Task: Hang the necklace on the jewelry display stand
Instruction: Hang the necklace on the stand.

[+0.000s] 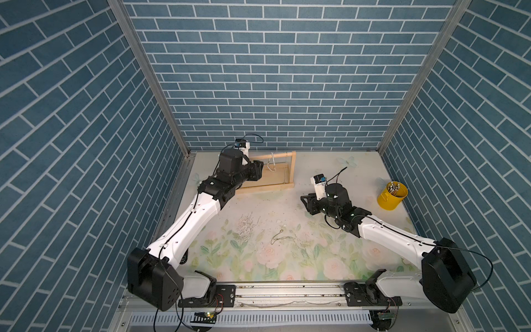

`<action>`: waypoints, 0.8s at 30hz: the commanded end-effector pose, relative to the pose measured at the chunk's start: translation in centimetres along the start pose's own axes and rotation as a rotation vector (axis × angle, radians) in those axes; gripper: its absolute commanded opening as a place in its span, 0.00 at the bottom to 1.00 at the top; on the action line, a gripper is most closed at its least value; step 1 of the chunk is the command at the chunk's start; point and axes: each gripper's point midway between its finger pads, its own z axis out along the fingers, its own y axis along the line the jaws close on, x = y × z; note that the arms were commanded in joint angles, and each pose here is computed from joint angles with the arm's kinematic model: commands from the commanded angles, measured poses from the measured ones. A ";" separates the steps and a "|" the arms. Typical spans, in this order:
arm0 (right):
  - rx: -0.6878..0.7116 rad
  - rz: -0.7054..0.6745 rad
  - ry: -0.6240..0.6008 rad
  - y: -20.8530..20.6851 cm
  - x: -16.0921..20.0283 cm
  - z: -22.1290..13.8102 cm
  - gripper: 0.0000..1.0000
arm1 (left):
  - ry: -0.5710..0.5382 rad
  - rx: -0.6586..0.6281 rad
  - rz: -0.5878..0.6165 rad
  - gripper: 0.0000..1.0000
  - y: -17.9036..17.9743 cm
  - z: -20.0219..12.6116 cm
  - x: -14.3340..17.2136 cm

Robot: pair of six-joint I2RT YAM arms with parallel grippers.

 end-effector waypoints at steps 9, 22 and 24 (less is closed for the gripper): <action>-0.068 -0.083 0.233 5.5 8.2 3.8 0.37 | 0.257 -0.013 -0.080 0.54 2.5 -2.8 17.6; -0.059 -0.252 0.395 11.4 14.0 5.9 0.35 | 0.290 0.011 -0.185 0.49 2.9 -5.3 23.0; -0.031 -0.273 0.403 11.5 14.2 6.5 0.33 | 0.314 0.012 -0.177 0.49 2.6 -5.2 23.9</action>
